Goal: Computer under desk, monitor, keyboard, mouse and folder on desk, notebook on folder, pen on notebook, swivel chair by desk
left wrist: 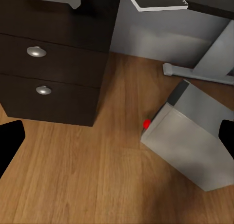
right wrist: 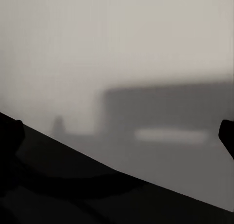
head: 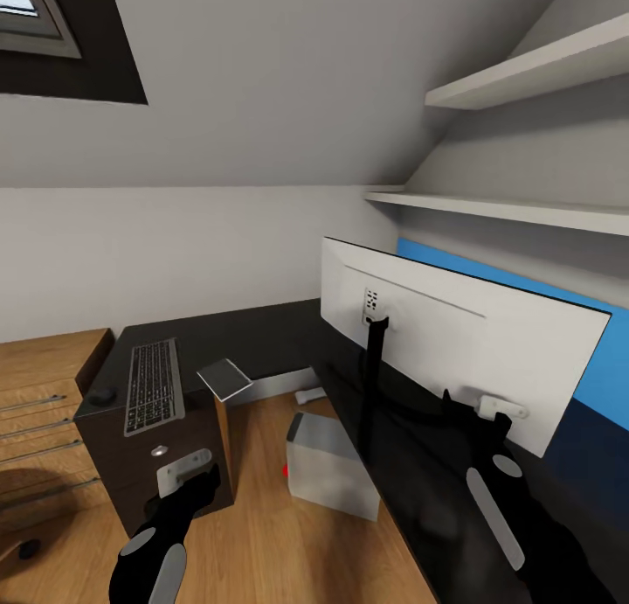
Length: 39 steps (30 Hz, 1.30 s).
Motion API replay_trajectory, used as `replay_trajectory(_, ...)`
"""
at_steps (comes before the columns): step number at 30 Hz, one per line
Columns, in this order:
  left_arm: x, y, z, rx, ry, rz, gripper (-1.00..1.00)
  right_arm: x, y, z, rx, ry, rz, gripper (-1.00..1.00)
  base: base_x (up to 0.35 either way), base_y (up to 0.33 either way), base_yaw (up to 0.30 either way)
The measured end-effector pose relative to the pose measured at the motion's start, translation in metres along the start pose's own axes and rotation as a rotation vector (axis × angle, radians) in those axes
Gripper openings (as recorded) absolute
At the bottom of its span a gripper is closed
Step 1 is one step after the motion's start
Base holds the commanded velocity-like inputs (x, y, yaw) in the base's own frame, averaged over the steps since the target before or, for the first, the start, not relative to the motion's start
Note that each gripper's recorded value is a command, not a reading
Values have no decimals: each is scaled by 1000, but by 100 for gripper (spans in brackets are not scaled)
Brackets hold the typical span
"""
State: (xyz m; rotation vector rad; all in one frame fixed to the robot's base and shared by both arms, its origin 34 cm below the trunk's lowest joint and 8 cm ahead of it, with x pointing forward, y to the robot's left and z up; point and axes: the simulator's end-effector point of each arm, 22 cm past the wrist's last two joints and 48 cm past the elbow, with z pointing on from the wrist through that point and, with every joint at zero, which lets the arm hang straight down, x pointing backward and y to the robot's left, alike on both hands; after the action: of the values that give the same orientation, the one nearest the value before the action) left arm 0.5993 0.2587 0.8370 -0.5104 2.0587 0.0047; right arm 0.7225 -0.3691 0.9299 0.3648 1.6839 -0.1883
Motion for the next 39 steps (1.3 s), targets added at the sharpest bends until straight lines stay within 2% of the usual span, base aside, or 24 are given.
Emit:
replay_trajectory(14, 0, 0, 0, 1, 0, 1, 100, 0, 0, 0, 0, 0, 0, 100, 16, 178, 0)
replay_trajectory(27, 0, 0, 0, 2, 0, 0, 100, 0, 2, 0, -4, -1, -3, 100, 13, 13, 0)
replay_trajectory(39, 0, 0, 0, 1, 0, 0, 100, 0, 1, 0, -3, 0, -3, 100, 180, -32, 0)
